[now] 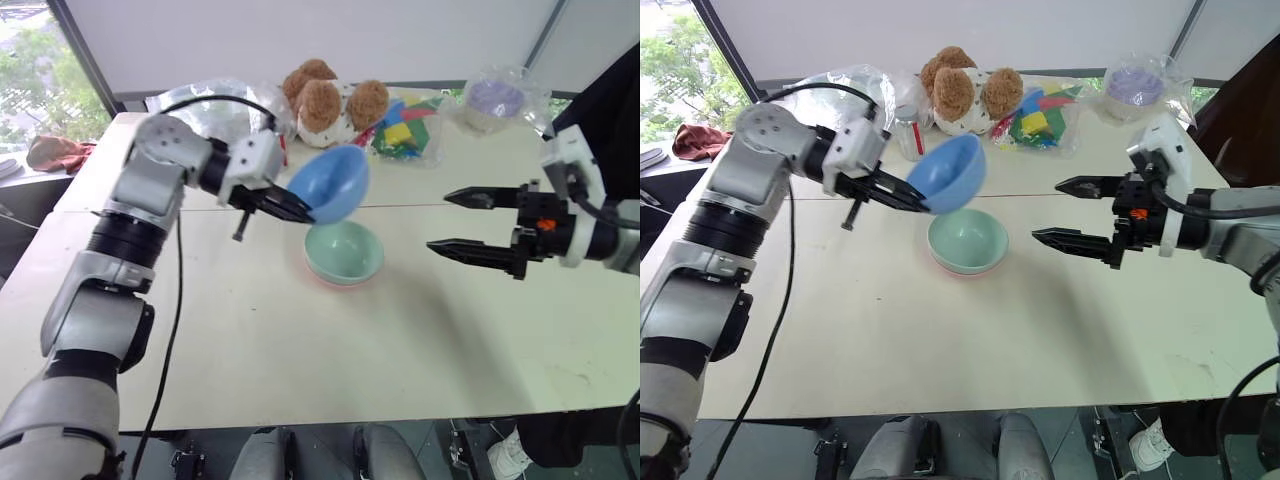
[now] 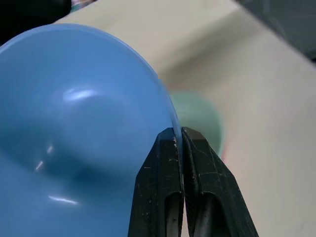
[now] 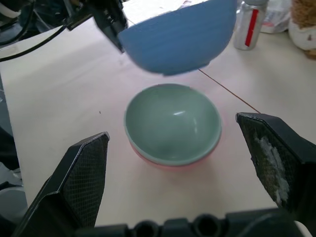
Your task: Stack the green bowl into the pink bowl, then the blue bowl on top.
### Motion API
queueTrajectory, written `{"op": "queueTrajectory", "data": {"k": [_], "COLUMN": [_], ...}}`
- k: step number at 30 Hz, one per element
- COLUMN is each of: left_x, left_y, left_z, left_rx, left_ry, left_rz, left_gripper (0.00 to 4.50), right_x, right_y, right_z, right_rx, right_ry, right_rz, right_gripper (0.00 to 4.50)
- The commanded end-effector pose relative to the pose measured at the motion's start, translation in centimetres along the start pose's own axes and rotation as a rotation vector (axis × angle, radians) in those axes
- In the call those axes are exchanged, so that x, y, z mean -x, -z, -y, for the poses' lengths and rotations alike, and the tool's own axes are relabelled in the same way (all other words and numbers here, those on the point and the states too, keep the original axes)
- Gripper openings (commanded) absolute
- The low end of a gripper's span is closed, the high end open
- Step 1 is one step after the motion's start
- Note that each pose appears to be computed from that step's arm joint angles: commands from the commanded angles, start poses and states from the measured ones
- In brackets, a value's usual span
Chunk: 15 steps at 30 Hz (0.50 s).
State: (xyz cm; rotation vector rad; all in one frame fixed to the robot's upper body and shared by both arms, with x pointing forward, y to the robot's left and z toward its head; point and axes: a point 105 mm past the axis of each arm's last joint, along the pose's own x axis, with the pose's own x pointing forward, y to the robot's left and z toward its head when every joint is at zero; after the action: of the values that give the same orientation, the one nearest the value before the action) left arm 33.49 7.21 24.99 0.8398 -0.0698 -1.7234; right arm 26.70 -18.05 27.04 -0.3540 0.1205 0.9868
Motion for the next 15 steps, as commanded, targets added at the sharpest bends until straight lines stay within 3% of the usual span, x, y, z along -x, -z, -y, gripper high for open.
{"op": "queueTrajectory", "data": {"k": [1,8,11,15], "left_x": [-1.0,-3.1,-3.6,-3.3], "left_y": [-0.1,1.5,1.5,0.5], "left_z": [0.4,0.8,0.4,-0.7], "left_rx": [-0.042,-0.026,-0.018,-0.036], "left_ry": [0.082,0.172,0.175,0.124], "left_rz": [-0.035,-0.071,-0.061,-0.013], "left_gripper": [0.02,0.02,0.87,2.89], "right_x": [1.0,1.4,1.4,1.5], "right_y": [-1.2,-1.1,-1.0,-0.9], "right_z": [-0.5,-1.2,-1.4,-1.4], "right_rx": [0.051,0.040,0.035,0.032], "right_ry": [0.037,0.070,0.080,0.084], "right_rz": [0.019,0.016,0.013,0.014], "right_gripper": [4.50,4.50,4.50,4.50]}}
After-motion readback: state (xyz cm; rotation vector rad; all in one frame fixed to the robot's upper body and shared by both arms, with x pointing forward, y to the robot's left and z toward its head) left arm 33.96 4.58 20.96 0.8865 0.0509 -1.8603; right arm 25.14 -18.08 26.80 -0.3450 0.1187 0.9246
